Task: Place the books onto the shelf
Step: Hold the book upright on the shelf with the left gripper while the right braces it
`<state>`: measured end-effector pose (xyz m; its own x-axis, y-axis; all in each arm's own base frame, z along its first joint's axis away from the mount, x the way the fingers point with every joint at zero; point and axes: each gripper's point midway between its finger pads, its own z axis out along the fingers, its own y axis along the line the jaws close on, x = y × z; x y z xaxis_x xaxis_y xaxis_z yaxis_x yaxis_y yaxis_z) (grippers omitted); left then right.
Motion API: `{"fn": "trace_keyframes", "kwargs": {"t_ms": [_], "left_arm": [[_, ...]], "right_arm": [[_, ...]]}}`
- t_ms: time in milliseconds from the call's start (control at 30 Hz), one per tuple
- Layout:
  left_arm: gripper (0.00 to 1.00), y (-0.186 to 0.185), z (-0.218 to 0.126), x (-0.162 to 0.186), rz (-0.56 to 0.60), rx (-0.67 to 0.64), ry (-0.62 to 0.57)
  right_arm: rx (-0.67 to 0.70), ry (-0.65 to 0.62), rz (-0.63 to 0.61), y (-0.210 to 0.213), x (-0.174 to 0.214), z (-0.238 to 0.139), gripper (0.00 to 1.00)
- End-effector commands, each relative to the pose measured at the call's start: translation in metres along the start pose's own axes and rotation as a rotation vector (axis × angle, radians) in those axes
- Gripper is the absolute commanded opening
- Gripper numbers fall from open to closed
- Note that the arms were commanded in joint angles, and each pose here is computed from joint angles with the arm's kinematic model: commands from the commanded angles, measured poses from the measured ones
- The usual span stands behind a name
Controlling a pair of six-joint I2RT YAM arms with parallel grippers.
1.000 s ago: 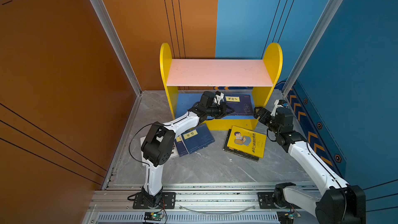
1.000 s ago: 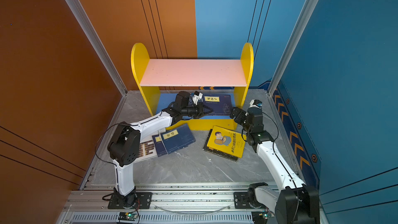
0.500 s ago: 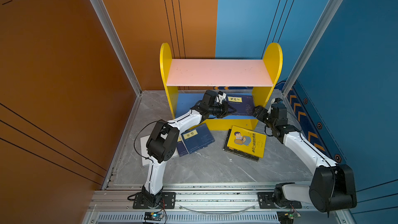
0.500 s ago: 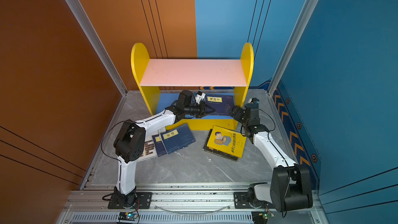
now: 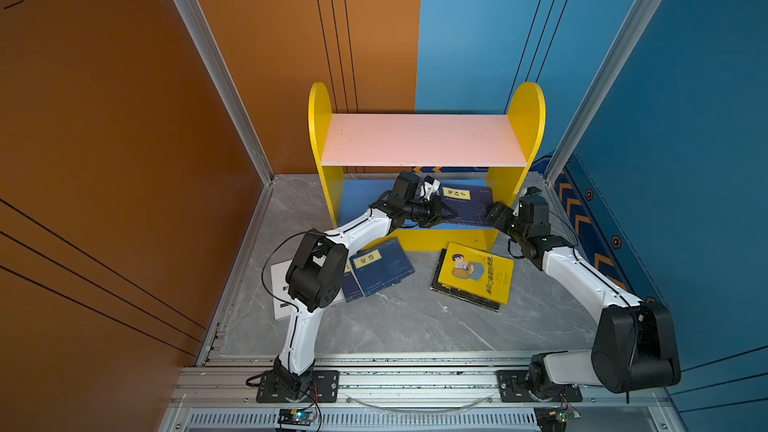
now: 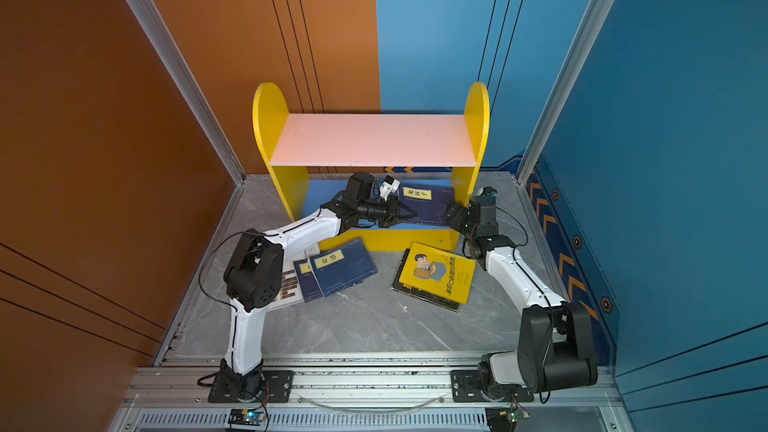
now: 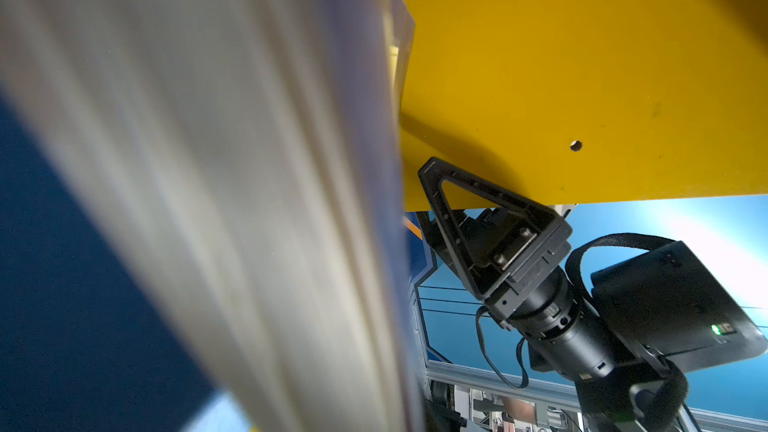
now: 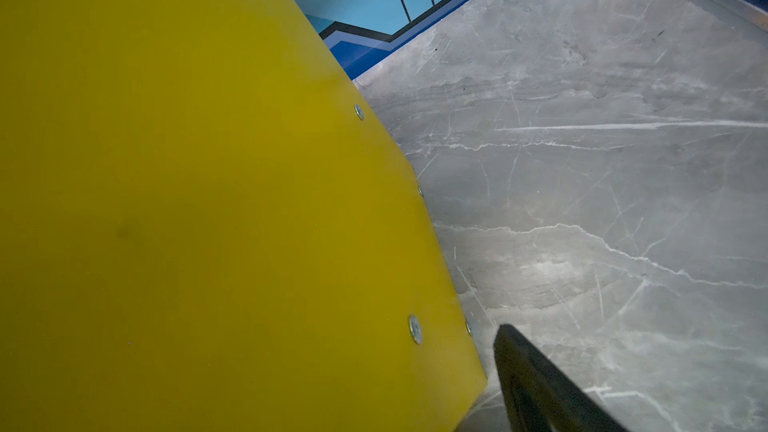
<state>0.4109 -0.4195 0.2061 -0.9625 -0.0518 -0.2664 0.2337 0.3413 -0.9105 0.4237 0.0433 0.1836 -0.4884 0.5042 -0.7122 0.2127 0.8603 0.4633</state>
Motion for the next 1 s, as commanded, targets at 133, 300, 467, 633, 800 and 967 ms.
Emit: {"fn": "trace_keyframes", "kwargs": {"t_ms": [133, 300, 467, 633, 800, 967], "left_arm": [[0.0, -0.002, 0.002, -0.004, 0.019, 0.014, 0.008], [0.0, 0.001, 0.004, -0.01, -0.006, 0.013, -0.034], [0.0, 0.005, 0.01, -0.009, -0.024, 0.012, -0.034], [0.0, 0.01, 0.01, -0.011, -0.033, -0.003, -0.05], [0.0, 0.01, 0.01, -0.012, -0.034, -0.008, -0.061], [0.0, 0.016, 0.01, -0.013, -0.05, -0.024, -0.076]], "right_arm": [[0.021, 0.005, -0.003, -0.002, -0.001, 0.006, 0.89], [0.034, 0.019, 0.003, -0.006, 0.007, 0.01, 0.88], [0.028, 0.016, 0.001, -0.005, 0.006, 0.01, 0.9], [0.046, 0.038, 0.003, -0.01, 0.014, 0.017, 0.89], [0.048, 0.046, 0.009, -0.011, 0.017, 0.021, 0.89], [0.049, 0.044, 0.008, -0.01, 0.017, 0.022, 0.89]]}}
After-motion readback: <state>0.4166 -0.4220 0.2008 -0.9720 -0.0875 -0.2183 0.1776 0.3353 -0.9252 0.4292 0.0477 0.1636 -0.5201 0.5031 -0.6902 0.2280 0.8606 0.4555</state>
